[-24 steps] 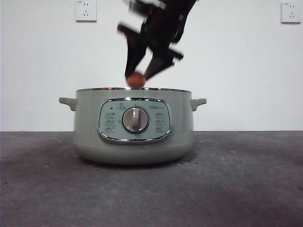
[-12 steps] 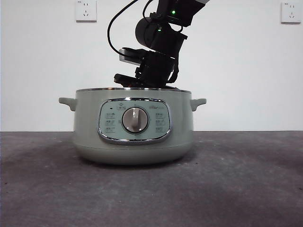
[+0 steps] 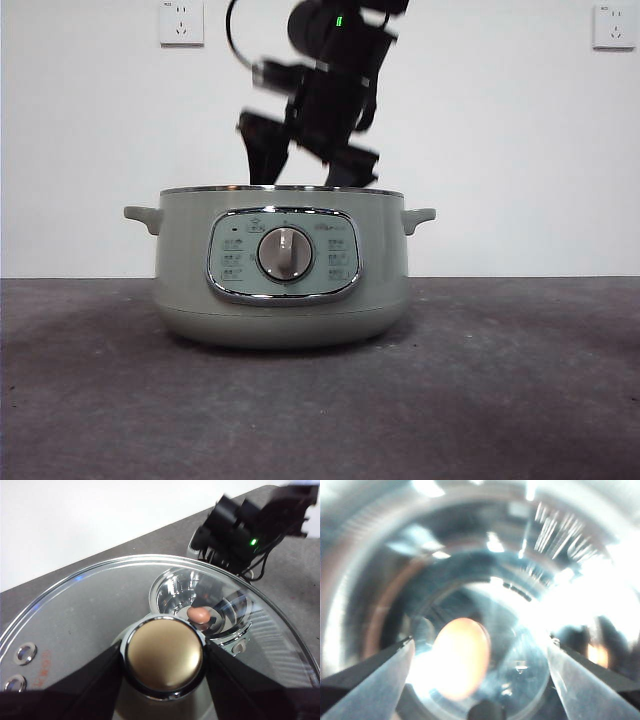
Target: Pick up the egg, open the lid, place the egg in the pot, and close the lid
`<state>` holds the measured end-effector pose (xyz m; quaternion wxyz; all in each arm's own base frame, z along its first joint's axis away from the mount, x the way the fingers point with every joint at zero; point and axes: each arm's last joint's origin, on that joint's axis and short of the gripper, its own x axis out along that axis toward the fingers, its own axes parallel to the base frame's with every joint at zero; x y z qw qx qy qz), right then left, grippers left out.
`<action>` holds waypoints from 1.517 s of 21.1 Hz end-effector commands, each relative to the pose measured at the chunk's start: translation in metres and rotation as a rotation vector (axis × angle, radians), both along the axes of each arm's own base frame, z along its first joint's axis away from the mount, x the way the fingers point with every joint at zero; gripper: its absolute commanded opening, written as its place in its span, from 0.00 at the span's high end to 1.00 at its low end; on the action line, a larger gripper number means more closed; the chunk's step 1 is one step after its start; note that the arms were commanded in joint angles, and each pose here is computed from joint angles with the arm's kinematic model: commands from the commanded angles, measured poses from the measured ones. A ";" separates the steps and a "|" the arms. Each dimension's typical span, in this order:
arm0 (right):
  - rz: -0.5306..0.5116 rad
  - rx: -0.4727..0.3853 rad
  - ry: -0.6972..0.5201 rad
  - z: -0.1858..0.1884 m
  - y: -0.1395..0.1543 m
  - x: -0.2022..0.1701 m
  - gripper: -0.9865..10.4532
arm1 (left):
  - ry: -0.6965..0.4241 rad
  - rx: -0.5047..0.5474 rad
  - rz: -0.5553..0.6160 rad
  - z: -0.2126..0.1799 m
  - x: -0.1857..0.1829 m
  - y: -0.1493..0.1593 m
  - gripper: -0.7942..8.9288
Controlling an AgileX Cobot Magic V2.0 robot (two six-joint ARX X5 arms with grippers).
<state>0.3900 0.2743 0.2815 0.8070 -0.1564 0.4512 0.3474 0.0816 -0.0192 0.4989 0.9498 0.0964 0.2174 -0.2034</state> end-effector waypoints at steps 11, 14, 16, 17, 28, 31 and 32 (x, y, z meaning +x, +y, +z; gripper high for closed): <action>-0.001 0.064 -0.137 0.159 -0.077 -0.113 0.53 | -0.021 -0.056 -0.106 0.004 0.035 -0.010 0.93; 0.006 0.059 -0.139 0.181 -0.100 -0.145 0.53 | 0.000 -0.077 -0.182 0.001 0.064 -0.020 0.93; 0.004 0.086 -0.176 0.196 -0.113 -0.164 0.53 | 0.021 -0.086 -0.224 -0.004 0.086 -0.029 0.93; 0.002 0.108 -0.205 0.205 -0.121 -0.176 0.53 | 0.036 -0.084 -0.236 -0.008 0.100 -0.035 0.93; -0.040 0.334 -0.458 0.265 -0.203 -0.294 0.53 | 0.189 -0.013 -0.355 -0.088 0.229 -0.125 0.93; -0.044 0.365 -0.492 0.269 -0.215 -0.311 0.53 | 0.222 0.025 -0.355 -0.106 0.243 -0.137 0.93; -0.046 0.374 -0.501 0.270 -0.218 -0.316 0.53 | 0.233 0.031 -0.359 -0.112 0.248 -0.140 0.93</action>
